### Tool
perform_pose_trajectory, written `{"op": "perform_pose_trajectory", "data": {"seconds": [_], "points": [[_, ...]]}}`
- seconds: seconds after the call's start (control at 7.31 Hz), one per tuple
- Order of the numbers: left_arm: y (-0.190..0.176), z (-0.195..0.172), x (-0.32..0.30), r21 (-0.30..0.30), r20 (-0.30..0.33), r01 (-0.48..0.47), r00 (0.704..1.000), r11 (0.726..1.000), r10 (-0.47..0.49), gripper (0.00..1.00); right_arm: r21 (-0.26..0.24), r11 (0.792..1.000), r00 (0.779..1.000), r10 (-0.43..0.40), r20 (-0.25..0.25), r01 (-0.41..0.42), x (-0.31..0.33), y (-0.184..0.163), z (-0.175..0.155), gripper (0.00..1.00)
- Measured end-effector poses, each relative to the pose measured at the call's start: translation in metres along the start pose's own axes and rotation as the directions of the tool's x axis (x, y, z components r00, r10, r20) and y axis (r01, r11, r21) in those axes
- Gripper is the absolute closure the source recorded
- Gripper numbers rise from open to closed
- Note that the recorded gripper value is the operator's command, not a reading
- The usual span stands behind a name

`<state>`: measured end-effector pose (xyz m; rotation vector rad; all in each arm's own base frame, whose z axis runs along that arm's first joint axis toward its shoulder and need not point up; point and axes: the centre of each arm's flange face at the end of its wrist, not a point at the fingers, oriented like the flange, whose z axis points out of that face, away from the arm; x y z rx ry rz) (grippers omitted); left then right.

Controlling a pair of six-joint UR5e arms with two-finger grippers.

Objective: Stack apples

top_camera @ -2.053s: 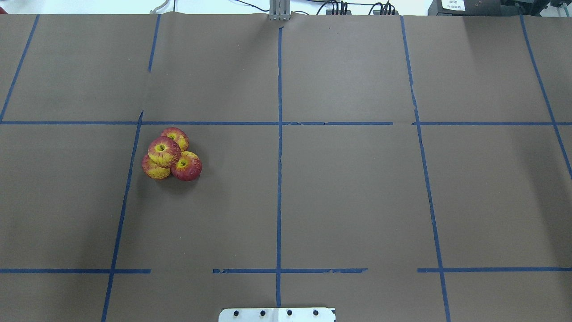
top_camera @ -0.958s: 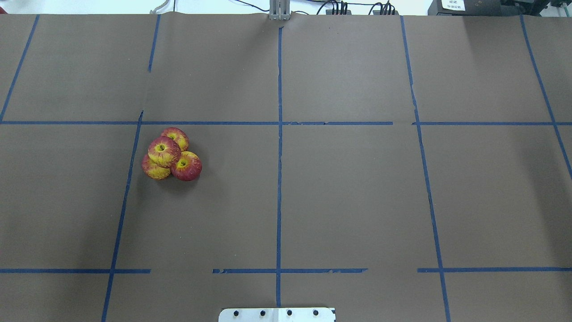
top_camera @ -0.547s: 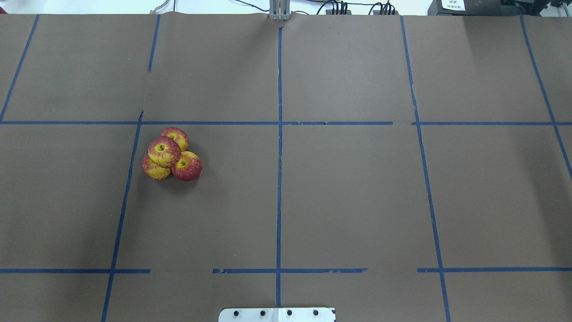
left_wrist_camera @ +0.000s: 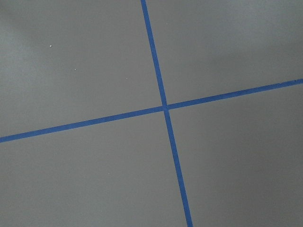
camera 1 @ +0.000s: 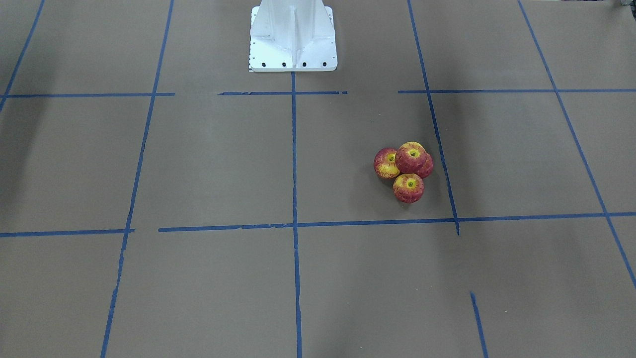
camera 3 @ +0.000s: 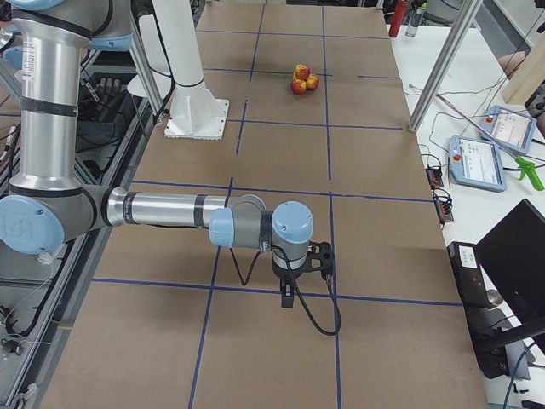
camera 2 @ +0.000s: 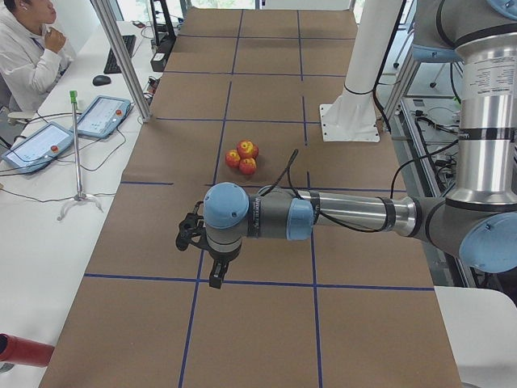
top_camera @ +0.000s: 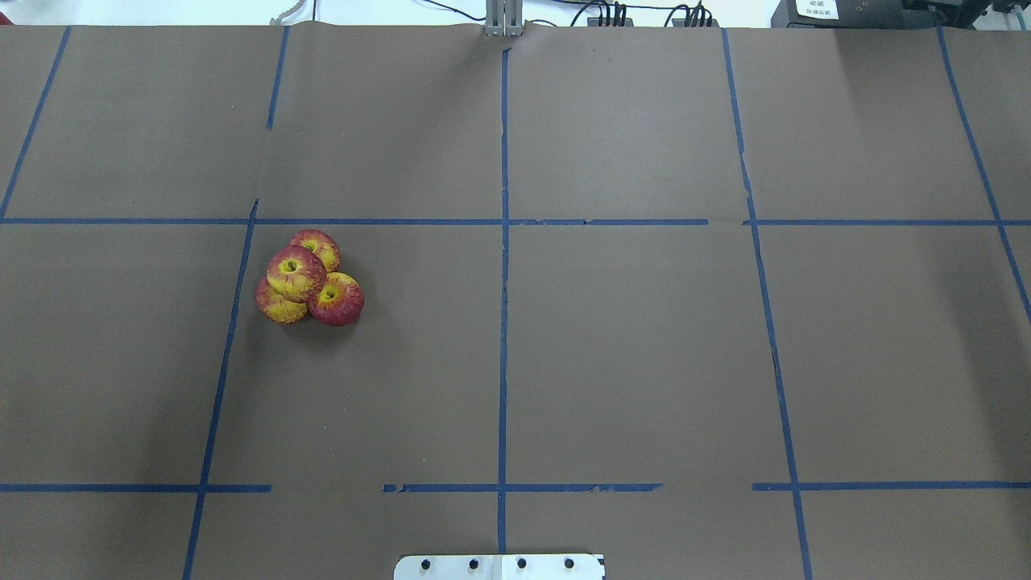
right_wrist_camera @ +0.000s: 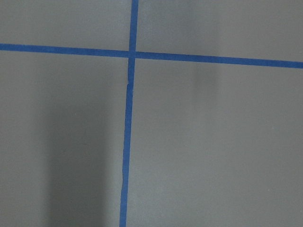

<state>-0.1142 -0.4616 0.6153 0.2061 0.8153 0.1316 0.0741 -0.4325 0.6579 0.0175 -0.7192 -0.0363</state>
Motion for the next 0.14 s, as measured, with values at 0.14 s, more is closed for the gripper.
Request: {"op": "perform_pose_trajectory", "data": {"seconds": [0.14], "points": [[-0.0007, 0.0032, 0.0017, -0.007, -0.001, -0.004, 1.000, 1.000, 0.004, 0.00, 0.000, 1.000, 1.000, 0.000, 0.000, 0.000, 0.0000, 0.0000, 0.0000, 0.00]]}}
